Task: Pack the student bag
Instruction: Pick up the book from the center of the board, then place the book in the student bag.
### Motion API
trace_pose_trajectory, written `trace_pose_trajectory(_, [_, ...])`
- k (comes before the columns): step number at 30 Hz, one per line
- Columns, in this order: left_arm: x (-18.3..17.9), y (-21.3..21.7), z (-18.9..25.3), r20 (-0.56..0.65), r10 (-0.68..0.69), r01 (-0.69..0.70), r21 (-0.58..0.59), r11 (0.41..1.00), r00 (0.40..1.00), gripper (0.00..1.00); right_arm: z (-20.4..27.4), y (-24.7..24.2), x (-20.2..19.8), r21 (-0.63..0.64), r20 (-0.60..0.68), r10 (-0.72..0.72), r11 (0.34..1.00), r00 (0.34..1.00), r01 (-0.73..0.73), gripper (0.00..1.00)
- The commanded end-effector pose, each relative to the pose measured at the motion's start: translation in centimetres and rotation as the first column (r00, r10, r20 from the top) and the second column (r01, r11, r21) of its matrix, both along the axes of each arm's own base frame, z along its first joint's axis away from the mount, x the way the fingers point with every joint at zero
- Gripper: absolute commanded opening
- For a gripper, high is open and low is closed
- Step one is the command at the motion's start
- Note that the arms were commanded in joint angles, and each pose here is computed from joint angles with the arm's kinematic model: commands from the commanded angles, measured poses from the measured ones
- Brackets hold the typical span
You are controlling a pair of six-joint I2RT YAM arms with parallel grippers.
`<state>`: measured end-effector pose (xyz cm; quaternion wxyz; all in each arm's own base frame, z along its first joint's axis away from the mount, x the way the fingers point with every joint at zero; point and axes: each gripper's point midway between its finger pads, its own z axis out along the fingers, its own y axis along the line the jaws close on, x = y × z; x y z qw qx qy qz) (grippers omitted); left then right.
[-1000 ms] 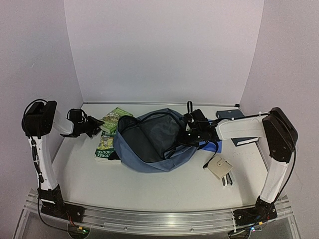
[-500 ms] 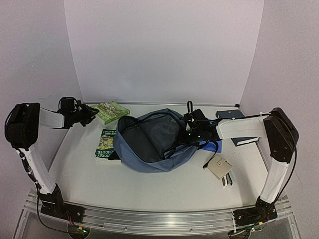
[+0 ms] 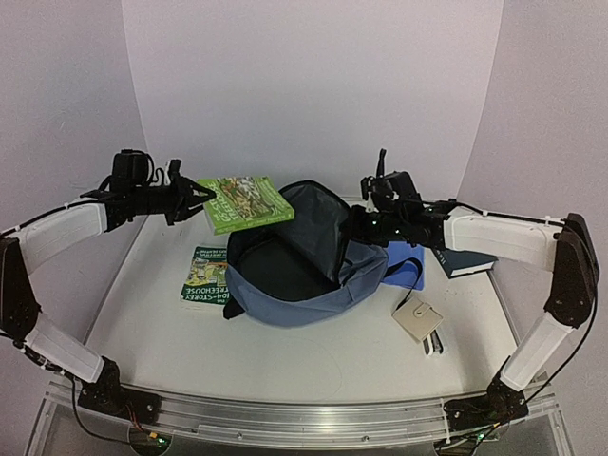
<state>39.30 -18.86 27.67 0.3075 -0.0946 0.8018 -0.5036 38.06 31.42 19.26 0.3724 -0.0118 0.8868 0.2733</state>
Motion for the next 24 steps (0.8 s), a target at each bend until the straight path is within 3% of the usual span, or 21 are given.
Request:
trace_pose_trajectory(1, [-4.7,-2.4,2.6,0.015,-0.094,0.095,-0.045,0.994,0.995,0.00,6.2,-0.6,1.6,0.085,0.118,-0.088,0.993,0.989,0.078,0.00])
trace_pose_trajectory(12, [-8.1,-2.4,-3.4,-0.164,0.002,-0.010,-0.046,0.999,0.986,0.00,10.1,0.0,1.6,0.155,0.166,-0.105,0.985,0.981,0.079,0.00])
trace_pose_trajectory(24, [-3.1,-6.5,-5.9,-0.146,-0.037,0.030,-0.047,0.998,0.989,0.00,13.4,3.3,-1.4,0.195,0.237,-0.015,0.980,0.971,-0.033,0.00])
